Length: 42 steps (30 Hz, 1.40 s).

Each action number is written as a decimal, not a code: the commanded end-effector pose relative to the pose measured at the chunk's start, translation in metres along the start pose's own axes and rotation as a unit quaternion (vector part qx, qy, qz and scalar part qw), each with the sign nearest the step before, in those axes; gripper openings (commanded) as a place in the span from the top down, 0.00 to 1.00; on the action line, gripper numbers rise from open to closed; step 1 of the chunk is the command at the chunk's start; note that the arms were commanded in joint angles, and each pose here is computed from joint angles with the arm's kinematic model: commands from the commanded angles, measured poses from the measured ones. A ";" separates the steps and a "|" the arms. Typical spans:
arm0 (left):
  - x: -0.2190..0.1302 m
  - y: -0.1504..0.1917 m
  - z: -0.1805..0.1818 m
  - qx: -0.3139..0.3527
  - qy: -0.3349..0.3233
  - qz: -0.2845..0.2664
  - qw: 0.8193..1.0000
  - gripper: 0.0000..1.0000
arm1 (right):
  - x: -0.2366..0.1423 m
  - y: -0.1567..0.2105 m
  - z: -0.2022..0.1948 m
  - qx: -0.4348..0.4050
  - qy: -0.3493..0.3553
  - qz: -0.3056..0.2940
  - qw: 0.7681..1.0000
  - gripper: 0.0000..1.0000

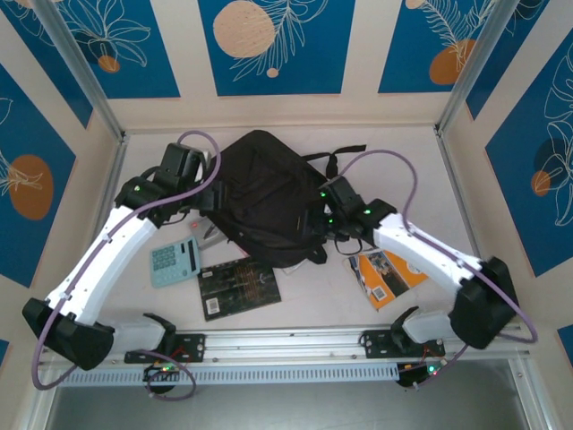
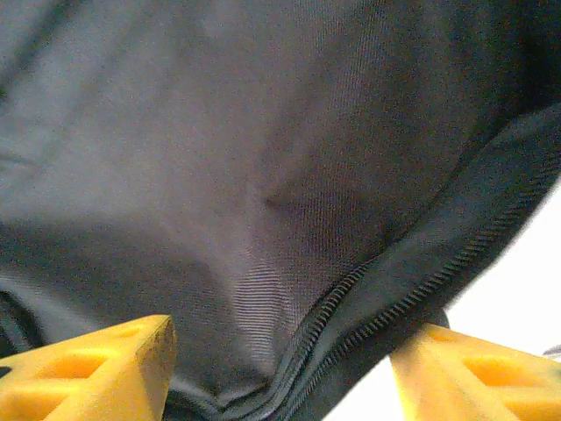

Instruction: Pack books, pencil case, and school supplies into a backpack

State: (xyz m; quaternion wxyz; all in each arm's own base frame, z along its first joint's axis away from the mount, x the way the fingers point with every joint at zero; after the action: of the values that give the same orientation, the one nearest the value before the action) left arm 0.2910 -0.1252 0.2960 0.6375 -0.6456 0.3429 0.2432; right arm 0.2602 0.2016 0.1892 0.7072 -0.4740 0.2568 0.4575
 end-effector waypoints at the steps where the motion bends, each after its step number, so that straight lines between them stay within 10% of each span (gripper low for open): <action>1: 0.004 -0.007 -0.033 0.088 0.011 0.011 0.996 0.33 | -0.033 -0.023 -0.004 0.018 -0.016 -0.072 0.997 0.34; 8: 0.063 -0.004 -0.090 0.245 -0.049 0.060 0.966 0.26 | -0.049 -0.029 -0.022 0.021 -0.018 -0.082 0.996 0.32; 29: 0.194 -0.011 -0.111 0.269 -0.143 0.094 0.948 0.25 | -0.038 -0.021 -0.045 0.063 -0.070 -0.054 0.994 0.30; 31: 0.194 -0.013 -0.110 0.264 -0.141 0.089 0.950 0.33 | -0.037 -0.022 -0.043 0.060 -0.075 -0.053 0.994 0.34; 37: 0.178 -0.037 -0.106 0.242 -0.125 0.058 0.961 1.00 | -0.038 -0.026 -0.034 0.055 -0.095 -0.051 0.993 0.53; 42: 0.146 -0.056 -0.105 0.194 -0.058 0.038 0.978 1.00 | -0.042 -0.033 -0.022 0.044 -0.110 -0.054 0.992 0.57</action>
State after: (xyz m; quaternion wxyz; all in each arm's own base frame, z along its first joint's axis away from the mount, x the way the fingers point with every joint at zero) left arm 0.4089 -0.2622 0.1675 0.7812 -0.3996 0.3947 0.2723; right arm 0.2688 0.1500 0.2109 0.7743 -0.4042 0.2010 0.4435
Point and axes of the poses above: each hand's point on the last joint's axis, 136 mm out from that joint toward the fingers, its own x axis out along the fingers, its own z axis along the line the jaws close on, y = z × x, the point moved 3 cm from there along -x, back along the fingers, and after that the axes turned 3 degrees about -x, right-handed, at the moved point
